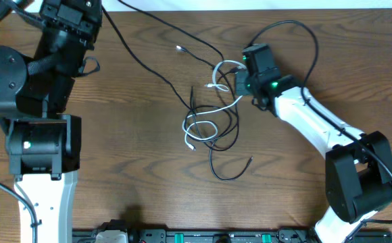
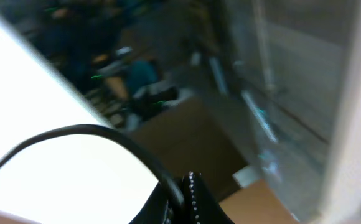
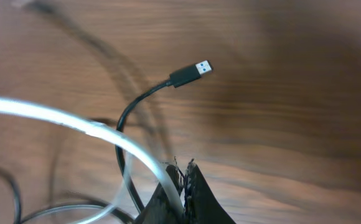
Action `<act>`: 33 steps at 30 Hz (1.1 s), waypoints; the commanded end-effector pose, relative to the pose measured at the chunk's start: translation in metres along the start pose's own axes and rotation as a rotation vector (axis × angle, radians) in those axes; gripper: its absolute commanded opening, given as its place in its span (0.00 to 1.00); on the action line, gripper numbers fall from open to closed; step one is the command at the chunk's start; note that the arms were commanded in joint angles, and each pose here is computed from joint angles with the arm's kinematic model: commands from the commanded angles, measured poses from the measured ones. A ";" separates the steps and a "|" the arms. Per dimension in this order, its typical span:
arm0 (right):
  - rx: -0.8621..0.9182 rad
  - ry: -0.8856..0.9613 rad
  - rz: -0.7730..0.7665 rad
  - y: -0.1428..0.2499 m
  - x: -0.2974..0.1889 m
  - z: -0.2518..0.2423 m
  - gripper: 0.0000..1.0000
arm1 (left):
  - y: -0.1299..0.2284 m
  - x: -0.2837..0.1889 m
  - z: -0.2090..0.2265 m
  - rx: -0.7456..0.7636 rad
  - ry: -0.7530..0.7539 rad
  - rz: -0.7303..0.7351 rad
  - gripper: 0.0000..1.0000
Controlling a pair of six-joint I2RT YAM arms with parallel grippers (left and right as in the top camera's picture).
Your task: Untangle cables
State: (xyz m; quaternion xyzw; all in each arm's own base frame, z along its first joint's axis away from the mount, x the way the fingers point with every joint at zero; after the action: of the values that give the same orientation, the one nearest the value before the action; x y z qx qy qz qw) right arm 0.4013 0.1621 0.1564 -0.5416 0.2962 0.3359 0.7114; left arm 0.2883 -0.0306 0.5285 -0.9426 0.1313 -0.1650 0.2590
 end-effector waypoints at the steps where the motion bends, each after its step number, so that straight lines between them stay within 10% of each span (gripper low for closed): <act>1: 0.152 0.023 -0.045 -0.013 -0.011 -0.009 0.01 | -0.011 -0.006 0.015 0.029 -0.139 -0.076 0.07; 7: 0.158 0.102 -0.023 -0.006 -0.012 -0.018 0.01 | -0.028 -0.021 0.053 0.018 -0.418 -0.256 0.07; 22: 0.231 0.282 -0.001 0.011 -0.010 -0.041 0.01 | -0.064 -0.026 -0.035 -0.055 0.154 -0.424 0.07; 33: 0.278 0.358 0.031 0.030 0.000 -0.060 0.01 | -0.070 -0.027 -0.015 0.116 -0.016 -0.481 0.08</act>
State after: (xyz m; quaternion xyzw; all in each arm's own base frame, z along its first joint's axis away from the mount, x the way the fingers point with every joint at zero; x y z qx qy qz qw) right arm 0.3743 0.1154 0.1241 -0.4928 0.4623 0.2194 0.7038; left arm 0.2715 0.0261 0.5708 -0.9415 -0.0856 -0.2408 0.2197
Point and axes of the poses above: each gripper's point midway between its finger pads, its own x axis out along the fingers, its own z axis along the line the jaws close on, y = z × x, the point moved 8 cm from there along -x, back along the fingers, and after that the axes turned 6 degrees about x, right-handed, at the moved point
